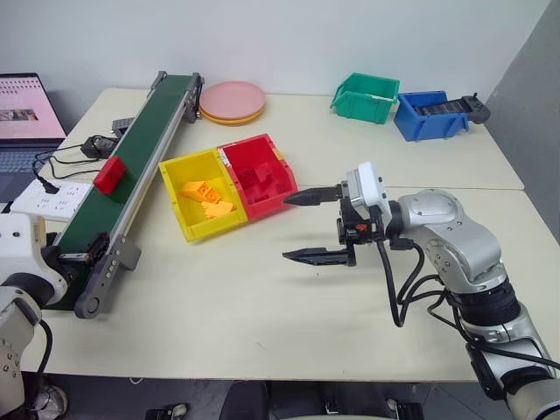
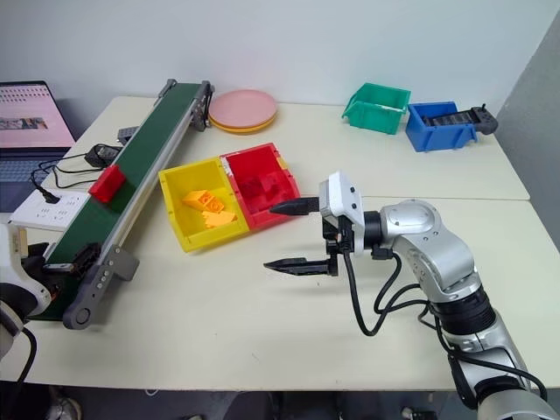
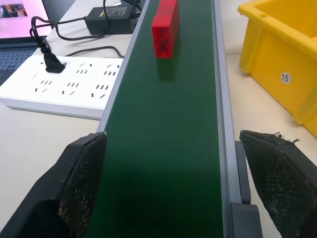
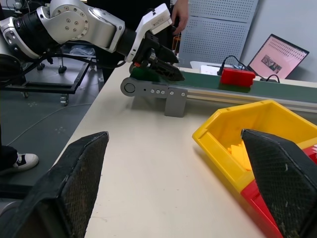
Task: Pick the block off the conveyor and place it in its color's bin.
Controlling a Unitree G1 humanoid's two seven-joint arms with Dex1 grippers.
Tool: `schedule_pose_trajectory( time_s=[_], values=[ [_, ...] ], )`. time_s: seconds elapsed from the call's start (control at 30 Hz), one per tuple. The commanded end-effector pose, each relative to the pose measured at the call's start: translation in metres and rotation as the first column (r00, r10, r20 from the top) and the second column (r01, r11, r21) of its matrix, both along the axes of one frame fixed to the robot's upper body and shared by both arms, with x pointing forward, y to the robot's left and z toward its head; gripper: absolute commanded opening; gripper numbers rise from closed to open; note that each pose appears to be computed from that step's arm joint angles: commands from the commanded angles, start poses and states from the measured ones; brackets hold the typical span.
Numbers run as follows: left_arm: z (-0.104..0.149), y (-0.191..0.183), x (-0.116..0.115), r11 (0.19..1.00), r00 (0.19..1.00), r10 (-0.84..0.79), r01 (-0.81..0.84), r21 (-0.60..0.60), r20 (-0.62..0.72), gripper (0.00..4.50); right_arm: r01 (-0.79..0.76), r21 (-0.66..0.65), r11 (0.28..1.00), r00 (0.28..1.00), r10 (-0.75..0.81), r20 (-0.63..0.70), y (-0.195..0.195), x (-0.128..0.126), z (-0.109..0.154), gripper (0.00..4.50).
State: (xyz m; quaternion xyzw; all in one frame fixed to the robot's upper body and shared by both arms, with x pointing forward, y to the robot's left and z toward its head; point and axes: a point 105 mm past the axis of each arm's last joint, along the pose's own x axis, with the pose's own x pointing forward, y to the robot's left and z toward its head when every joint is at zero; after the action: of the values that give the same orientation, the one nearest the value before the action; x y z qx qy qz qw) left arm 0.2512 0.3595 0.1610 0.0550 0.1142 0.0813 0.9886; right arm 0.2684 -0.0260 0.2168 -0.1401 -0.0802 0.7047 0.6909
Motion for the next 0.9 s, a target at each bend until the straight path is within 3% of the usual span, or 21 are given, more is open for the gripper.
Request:
schedule_pose_trajectory(
  time_s=[0.03, 0.27, 0.37, 0.9],
  values=[
    [0.014, 0.007, -0.002, 1.0, 0.999, 0.02, -0.021, 0.022, 0.037, 4.46, -0.04, 0.004, 0.999, 0.998, 0.04, 0.047, 0.003, -0.01, 0.011, 4.5],
    [0.01, 0.013, -0.001, 0.999, 0.999, 0.039, -0.039, 0.011, 0.015, 4.46, -0.111, -0.012, 0.994, 0.993, 0.111, 0.033, 0.003, -0.021, 0.012, 4.5],
    [0.008, 0.017, 0.0, 0.999, 0.999, 0.048, -0.048, 0.002, 0.004, 4.01, -0.119, -0.022, 0.993, 0.992, 0.119, 0.041, 0.002, -0.022, 0.012, 4.5],
    [0.005, 0.012, -0.006, 0.997, 0.998, 0.065, -0.064, 0.033, -0.015, 0.57, -0.122, -0.027, 0.992, 0.991, 0.124, 0.053, 0.0, -0.023, 0.013, 4.5]
  ],
)
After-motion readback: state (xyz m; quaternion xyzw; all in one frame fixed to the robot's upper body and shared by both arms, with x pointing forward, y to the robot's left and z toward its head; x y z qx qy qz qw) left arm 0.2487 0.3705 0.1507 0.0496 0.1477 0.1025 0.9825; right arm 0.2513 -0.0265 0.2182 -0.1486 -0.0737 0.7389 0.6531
